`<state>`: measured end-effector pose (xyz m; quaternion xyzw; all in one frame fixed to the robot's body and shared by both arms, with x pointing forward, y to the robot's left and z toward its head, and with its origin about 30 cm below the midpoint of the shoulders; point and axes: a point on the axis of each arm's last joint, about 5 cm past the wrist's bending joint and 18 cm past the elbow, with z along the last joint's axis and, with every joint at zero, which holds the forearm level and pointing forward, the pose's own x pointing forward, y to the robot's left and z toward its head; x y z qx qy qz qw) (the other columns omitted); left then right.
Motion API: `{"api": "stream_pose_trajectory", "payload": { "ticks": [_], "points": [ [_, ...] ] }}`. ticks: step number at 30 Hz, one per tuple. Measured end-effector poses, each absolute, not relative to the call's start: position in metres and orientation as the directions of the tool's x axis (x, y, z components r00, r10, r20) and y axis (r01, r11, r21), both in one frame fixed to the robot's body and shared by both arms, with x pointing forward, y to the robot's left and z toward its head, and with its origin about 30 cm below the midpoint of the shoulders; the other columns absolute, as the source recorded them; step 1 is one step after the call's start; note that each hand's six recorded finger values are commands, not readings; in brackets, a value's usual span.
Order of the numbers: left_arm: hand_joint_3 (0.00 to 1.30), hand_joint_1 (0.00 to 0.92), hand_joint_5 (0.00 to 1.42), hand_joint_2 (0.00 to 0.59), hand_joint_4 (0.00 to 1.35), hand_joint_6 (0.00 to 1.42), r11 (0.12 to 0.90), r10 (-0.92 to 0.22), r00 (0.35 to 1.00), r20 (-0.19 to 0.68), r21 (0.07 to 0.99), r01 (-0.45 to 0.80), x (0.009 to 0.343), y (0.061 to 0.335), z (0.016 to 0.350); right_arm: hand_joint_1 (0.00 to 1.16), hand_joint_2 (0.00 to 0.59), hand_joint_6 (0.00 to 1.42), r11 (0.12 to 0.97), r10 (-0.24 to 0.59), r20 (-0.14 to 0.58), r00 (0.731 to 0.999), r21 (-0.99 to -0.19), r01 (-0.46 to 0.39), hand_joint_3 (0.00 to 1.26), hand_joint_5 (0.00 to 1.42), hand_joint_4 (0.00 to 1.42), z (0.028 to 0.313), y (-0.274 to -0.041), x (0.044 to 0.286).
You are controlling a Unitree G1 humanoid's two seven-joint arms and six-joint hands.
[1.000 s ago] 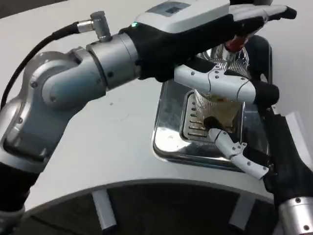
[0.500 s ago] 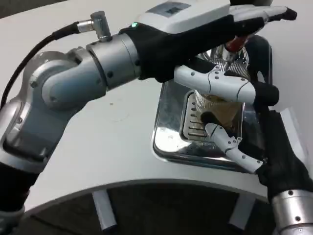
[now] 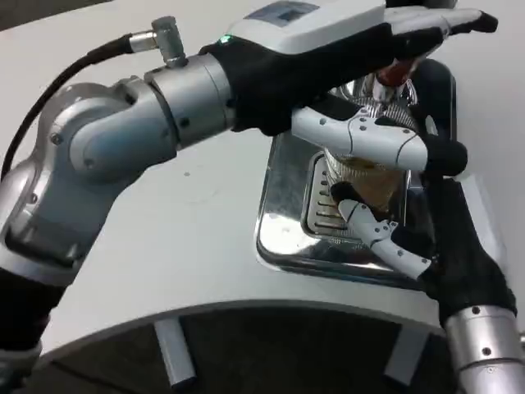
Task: Grasp the cup under the faucet to collect the drink, then remove the cup.
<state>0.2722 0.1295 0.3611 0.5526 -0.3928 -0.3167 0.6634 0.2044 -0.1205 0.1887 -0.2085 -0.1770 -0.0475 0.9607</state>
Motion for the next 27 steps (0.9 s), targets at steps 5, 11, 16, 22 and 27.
{"api": "stream_pose_trajectory", "payload": {
  "ticks": [5, 11, 16, 22, 27],
  "points": [
    [0.09, 0.0, 0.05, 0.058, 0.0, 0.18, 0.188, -0.855, 0.49, 0.171, 0.982, -0.015, 0.273, 0.13, 0.362, 0.62, 0.266, 0.0, 0.908, -0.021, 0.361, 0.932, -0.384, 0.169, 0.0, 0.0, 0.0, 0.189, -0.119, 0.208],
    [0.09, 0.0, 0.05, 0.063, 0.0, 0.18, 0.187, -0.855, 0.49, 0.171, 0.982, -0.016, 0.274, 0.13, 0.362, 0.63, 0.263, 0.0, 0.907, -0.026, 0.35, 0.936, -0.386, 0.17, 0.0, 0.0, 0.0, 0.186, -0.118, 0.211],
    [0.09, 0.0, 0.05, 0.065, 0.0, 0.18, 0.186, -0.855, 0.491, 0.169, 0.982, -0.015, 0.276, 0.131, 0.362, 0.63, 0.261, 0.0, 0.905, -0.035, 0.344, 0.938, -0.388, 0.176, 0.0, 0.0, 0.0, 0.185, -0.117, 0.216],
    [0.09, 0.0, 0.05, 0.066, 0.0, 0.18, 0.185, -0.856, 0.489, 0.169, 0.983, -0.016, 0.277, 0.131, 0.362, 0.64, 0.262, 0.0, 0.902, -0.054, 0.348, 0.936, -0.385, 0.195, 0.0, 0.0, 0.0, 0.185, -0.117, 0.219],
    [0.09, 0.0, 0.05, 0.066, 0.0, 0.18, 0.185, -0.856, 0.489, 0.169, 0.983, -0.017, 0.277, 0.132, 0.362, 0.65, 0.262, 0.0, 0.903, -0.062, 0.347, 0.936, -0.379, 0.201, 0.0, 0.0, 0.0, 0.185, -0.116, 0.222]
  ]
}}
